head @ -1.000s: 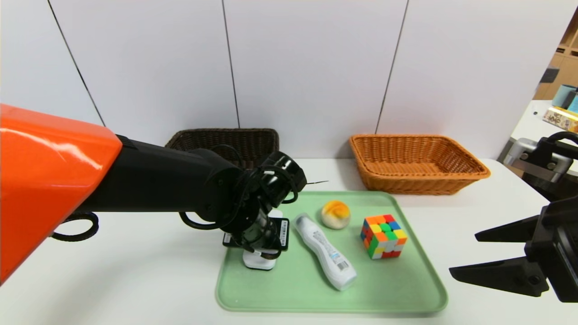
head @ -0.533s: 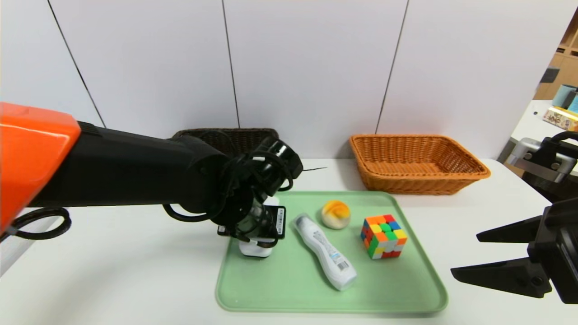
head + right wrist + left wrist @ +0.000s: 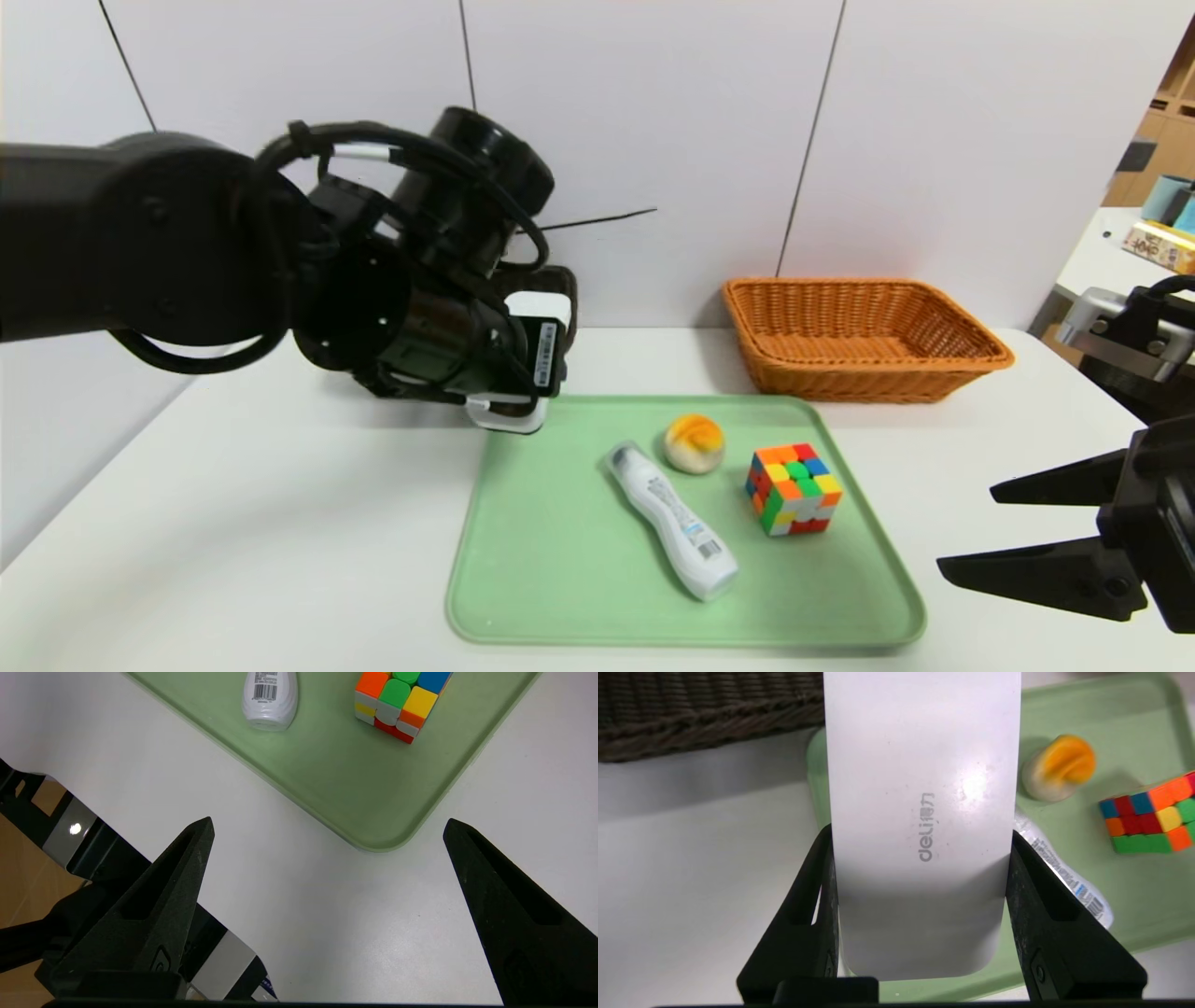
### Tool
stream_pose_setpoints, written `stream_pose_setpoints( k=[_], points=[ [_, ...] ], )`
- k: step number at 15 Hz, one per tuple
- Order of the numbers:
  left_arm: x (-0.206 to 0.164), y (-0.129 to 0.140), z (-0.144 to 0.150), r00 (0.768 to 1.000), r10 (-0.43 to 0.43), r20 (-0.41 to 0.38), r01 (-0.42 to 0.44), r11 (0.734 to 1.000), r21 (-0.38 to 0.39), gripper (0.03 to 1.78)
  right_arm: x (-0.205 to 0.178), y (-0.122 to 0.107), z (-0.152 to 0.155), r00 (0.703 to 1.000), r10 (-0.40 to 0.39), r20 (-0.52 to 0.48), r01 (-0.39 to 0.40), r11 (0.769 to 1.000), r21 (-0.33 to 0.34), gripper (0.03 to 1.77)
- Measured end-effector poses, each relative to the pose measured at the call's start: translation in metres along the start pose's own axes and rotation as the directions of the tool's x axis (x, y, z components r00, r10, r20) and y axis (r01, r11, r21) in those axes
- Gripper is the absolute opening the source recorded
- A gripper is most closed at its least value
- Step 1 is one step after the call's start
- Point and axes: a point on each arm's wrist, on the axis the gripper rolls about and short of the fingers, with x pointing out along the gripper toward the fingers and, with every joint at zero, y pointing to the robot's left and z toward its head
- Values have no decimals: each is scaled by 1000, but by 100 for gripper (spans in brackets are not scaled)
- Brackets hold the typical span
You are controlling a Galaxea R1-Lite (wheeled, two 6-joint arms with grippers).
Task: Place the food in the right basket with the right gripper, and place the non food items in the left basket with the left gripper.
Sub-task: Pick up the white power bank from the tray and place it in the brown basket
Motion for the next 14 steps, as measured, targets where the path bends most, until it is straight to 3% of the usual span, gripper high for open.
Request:
stream_pose_setpoints(
  k=[6, 14],
  points=[
    [-14, 36, 50, 989, 47, 142, -42, 999, -34, 100, 1, -1, -1, 1000, -4, -6, 4, 1000, 6, 170],
    [38, 91, 79, 977, 167, 129, -155, 983, -95, 100, 6, -3, 4, 1000, -1, 19, 1, 1000, -2, 170]
  ],
)
